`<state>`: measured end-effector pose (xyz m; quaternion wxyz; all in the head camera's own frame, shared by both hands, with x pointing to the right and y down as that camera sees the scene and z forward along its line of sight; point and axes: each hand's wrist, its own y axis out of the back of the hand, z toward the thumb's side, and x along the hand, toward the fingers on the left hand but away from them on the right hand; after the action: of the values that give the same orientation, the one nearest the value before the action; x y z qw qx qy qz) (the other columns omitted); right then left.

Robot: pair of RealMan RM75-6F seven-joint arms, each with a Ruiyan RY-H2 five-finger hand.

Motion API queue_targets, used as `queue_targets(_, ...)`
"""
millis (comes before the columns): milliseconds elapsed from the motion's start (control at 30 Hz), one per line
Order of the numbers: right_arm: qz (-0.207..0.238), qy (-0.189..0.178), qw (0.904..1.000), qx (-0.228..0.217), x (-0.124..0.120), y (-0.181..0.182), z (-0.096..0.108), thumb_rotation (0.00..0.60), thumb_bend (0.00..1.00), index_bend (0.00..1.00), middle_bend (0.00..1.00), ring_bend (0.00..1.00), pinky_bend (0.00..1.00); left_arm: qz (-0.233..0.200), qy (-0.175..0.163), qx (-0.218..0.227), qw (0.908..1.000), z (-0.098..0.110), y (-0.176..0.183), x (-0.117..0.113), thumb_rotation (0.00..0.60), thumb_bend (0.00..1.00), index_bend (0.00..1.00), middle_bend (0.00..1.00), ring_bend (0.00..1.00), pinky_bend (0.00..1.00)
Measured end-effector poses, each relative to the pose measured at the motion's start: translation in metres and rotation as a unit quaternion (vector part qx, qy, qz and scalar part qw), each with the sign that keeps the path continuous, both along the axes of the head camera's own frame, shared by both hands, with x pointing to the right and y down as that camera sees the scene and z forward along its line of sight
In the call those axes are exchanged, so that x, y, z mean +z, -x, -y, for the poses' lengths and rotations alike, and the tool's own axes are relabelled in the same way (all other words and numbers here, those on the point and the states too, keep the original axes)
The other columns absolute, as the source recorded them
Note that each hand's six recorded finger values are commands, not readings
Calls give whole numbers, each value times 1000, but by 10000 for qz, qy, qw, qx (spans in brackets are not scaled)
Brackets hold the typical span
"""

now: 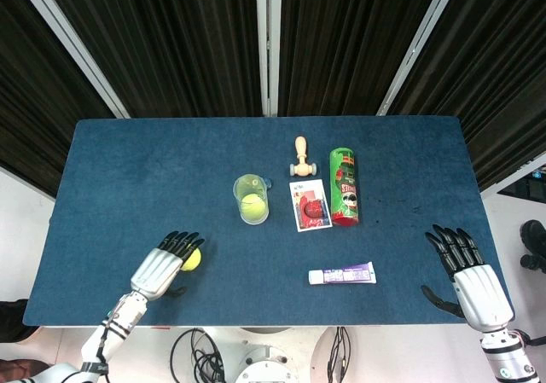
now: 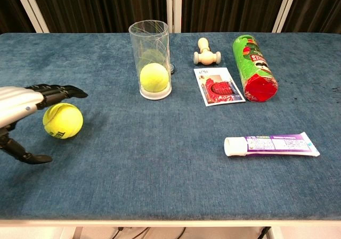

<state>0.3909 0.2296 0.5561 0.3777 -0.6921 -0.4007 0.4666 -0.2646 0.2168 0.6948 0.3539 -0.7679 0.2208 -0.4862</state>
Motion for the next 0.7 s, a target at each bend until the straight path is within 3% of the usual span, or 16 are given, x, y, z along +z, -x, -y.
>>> queue_targets(67, -2, 13, 10000, 5, 0, 0, 0, 600, 176, 0, 0, 0, 0, 40, 16, -27, 10000, 1, 0, 4, 600, 158, 47, 0, 0, 183)
queue_targets(167, -5, 29, 10000, 23, 1, -1, 1, 600, 176, 0, 0, 0, 0, 79, 30, -80, 9999, 4, 0, 9, 600, 172, 88, 43, 38, 347)
queue_targets(433, -30, 78, 10000, 34, 2, -1, 1, 600, 176, 0, 0, 0, 0, 60, -151, -219, 9996, 13, 2, 14, 600, 228, 405, 316, 395, 719)
queue_targets(700, -34, 122, 9999, 58, 3, -2, 1, 600, 176, 0, 0, 0, 0, -103, -446, -299, 9985, 19, -1, 14, 600, 251, 589, 540, 614, 889)
